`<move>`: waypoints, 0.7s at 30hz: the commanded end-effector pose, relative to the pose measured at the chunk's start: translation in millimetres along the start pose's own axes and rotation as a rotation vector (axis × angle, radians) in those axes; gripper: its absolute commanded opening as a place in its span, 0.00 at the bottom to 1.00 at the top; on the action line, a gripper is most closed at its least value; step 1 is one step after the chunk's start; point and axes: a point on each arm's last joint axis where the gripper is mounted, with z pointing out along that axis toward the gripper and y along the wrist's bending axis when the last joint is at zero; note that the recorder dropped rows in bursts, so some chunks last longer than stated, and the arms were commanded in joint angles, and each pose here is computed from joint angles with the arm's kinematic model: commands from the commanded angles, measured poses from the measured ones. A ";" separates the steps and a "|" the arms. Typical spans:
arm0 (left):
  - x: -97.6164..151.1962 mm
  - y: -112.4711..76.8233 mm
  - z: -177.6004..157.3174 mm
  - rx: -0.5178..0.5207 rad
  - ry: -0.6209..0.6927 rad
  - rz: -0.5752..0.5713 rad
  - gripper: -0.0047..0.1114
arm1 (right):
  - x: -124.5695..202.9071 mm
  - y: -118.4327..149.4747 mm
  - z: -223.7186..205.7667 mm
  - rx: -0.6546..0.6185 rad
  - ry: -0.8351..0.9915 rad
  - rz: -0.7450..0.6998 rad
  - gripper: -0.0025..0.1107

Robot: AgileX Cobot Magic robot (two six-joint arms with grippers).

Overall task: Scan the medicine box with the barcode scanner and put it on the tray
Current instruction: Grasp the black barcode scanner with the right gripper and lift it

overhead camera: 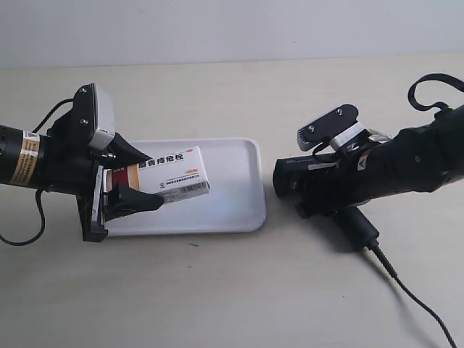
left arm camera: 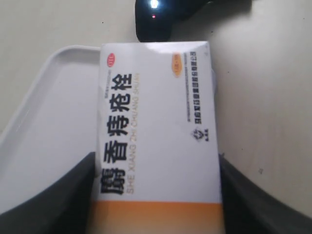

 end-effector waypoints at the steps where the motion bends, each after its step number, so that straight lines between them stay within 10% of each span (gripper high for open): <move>1: -0.8 2.8 -0.8 -0.011 -0.002 0.003 0.04 | -14.3 -1.7 -17.2 0.015 -0.077 -0.092 0.16; 10: -0.4 3.1 -0.8 -0.014 0.002 0.001 0.04 | -42.0 -6.6 -97.1 0.077 -0.276 -0.263 0.02; 21: -0.9 8.6 1.8 -0.070 -0.033 -0.090 0.04 | -24.2 -36.5 -48.6 0.109 -0.172 -0.077 0.02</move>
